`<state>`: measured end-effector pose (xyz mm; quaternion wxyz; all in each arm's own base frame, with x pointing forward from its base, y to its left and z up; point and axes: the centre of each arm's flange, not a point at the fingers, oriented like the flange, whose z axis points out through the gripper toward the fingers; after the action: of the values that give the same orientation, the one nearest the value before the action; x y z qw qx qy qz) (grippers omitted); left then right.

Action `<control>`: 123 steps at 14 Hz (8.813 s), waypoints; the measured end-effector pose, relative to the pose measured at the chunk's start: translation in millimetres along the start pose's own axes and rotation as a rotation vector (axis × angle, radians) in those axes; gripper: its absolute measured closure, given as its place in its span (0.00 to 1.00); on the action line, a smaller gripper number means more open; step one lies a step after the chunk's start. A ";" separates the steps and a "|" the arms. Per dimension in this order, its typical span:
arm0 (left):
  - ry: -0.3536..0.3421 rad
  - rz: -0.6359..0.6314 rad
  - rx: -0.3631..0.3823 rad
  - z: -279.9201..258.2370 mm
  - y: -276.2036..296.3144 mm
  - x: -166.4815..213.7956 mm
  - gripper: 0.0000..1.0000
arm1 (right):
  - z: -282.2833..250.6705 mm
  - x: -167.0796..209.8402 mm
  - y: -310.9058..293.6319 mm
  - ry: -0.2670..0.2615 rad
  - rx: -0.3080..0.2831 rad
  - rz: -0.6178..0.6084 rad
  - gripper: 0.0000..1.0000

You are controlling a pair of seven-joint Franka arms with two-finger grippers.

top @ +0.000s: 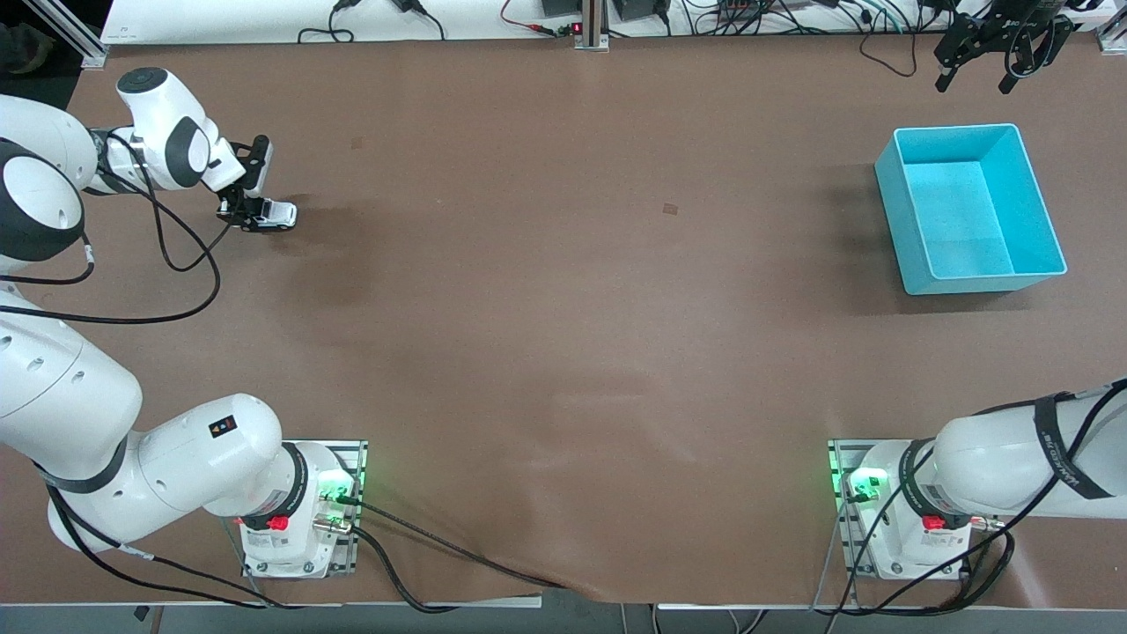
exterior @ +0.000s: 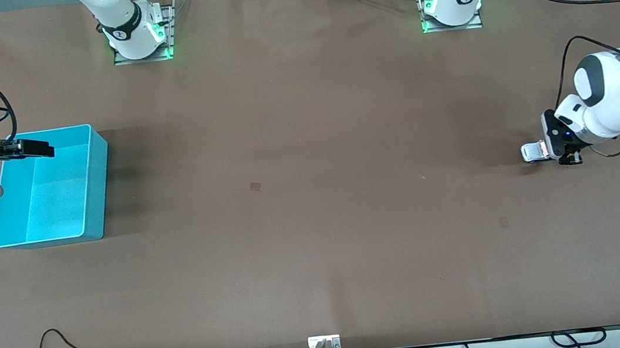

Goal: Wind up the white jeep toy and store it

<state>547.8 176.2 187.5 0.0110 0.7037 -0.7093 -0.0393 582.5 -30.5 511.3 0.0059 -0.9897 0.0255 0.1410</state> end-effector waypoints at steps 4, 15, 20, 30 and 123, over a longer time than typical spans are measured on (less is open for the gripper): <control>0.002 0.015 0.009 0.9 1.5 -28.4 0.48 | 0.0 0.0 -0.3 0.000 0.000 0.000 0.00; 0.033 0.065 0.009 16.8 -1.5 -45.2 0.26 | 0.1 -0.2 -1.9 -0.002 0.000 -0.003 0.00; 0.068 0.063 -0.039 -46.5 -18.8 -31.0 0.00 | 0.2 -0.3 -2.0 -0.003 0.000 -0.003 0.00; 0.060 0.196 0.039 -172.8 -56.9 80.3 0.00 | 0.3 -0.4 -2.0 -0.004 0.000 -0.004 0.00; 0.156 -1.613 -0.026 -414.5 -19.7 148.0 0.00 | 187.7 0.9 -20.7 0.194 0.031 0.266 0.47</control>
<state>595.4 11.5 593.4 0.0368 0.9991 0.0195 0.0059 532.2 -6.3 330.8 0.0002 -0.9863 0.1590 0.0437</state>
